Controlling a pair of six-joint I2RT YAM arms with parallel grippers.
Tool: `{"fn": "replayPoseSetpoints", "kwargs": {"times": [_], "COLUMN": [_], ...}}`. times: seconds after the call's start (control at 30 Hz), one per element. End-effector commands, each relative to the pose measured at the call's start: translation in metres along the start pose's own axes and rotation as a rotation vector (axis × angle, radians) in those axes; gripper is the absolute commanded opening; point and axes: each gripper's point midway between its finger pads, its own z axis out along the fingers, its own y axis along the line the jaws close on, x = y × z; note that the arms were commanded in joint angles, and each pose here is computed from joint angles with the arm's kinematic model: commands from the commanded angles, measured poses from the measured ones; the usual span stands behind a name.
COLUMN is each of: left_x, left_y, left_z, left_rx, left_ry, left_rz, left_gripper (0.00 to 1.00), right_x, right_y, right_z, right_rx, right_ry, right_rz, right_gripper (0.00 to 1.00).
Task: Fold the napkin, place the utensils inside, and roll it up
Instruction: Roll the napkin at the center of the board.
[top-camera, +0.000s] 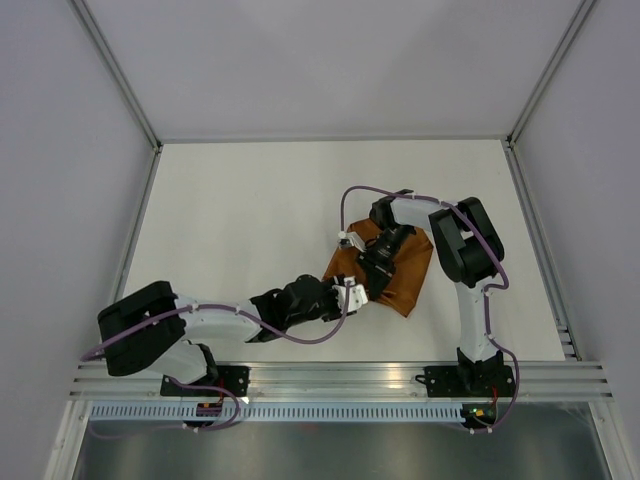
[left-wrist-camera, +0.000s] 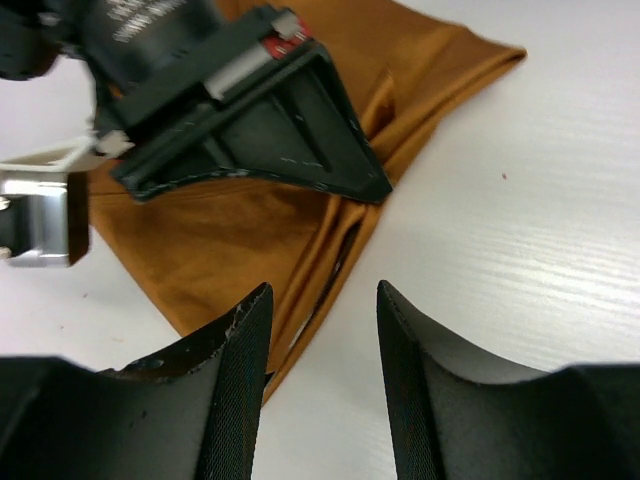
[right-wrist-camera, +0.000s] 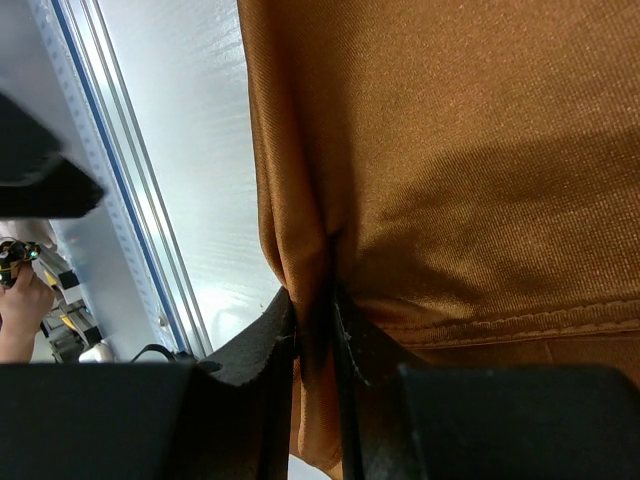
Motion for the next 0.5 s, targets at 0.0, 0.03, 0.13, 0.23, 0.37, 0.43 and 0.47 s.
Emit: {"fn": "replayPoseSetpoints", "kwargs": {"times": [0.0, 0.03, 0.13, 0.23, 0.37, 0.43, 0.47], "left_x": [-0.005, -0.005, -0.002, -0.006, -0.006, -0.002, 0.001], "left_y": [-0.014, -0.015, -0.020, -0.016, -0.016, -0.018, -0.019], "left_z": [0.015, 0.017, 0.023, 0.029, 0.039, 0.045, 0.048], "left_rx": [0.061, 0.057, 0.062, 0.028, 0.022, 0.025, 0.029], "left_ry": [-0.008, -0.004, 0.006, -0.016, -0.013, -0.003, 0.005], "left_rz": [0.153, 0.170, 0.213, 0.264, 0.326, 0.370, 0.383], "left_gripper": [0.52, 0.52, 0.55, 0.56, 0.57, 0.58, 0.58], "right_x": [0.023, 0.023, 0.024, 0.026, 0.028, 0.028, 0.028], "right_y": [-0.045, -0.046, -0.046, -0.047, -0.047, -0.047, -0.048], "right_z": [0.010, 0.010, 0.009, 0.009, 0.009, 0.009, 0.009], "right_rx": [0.114, 0.117, 0.114, 0.112, 0.109, 0.110, 0.109], "right_ry": [0.098, 0.095, 0.093, 0.093, 0.094, 0.095, 0.094], "right_rz": [-0.074, -0.073, -0.068, -0.067, -0.064, -0.063, -0.063], "right_gripper": [0.16, 0.16, 0.16, 0.16, 0.16, 0.16, 0.16]}}
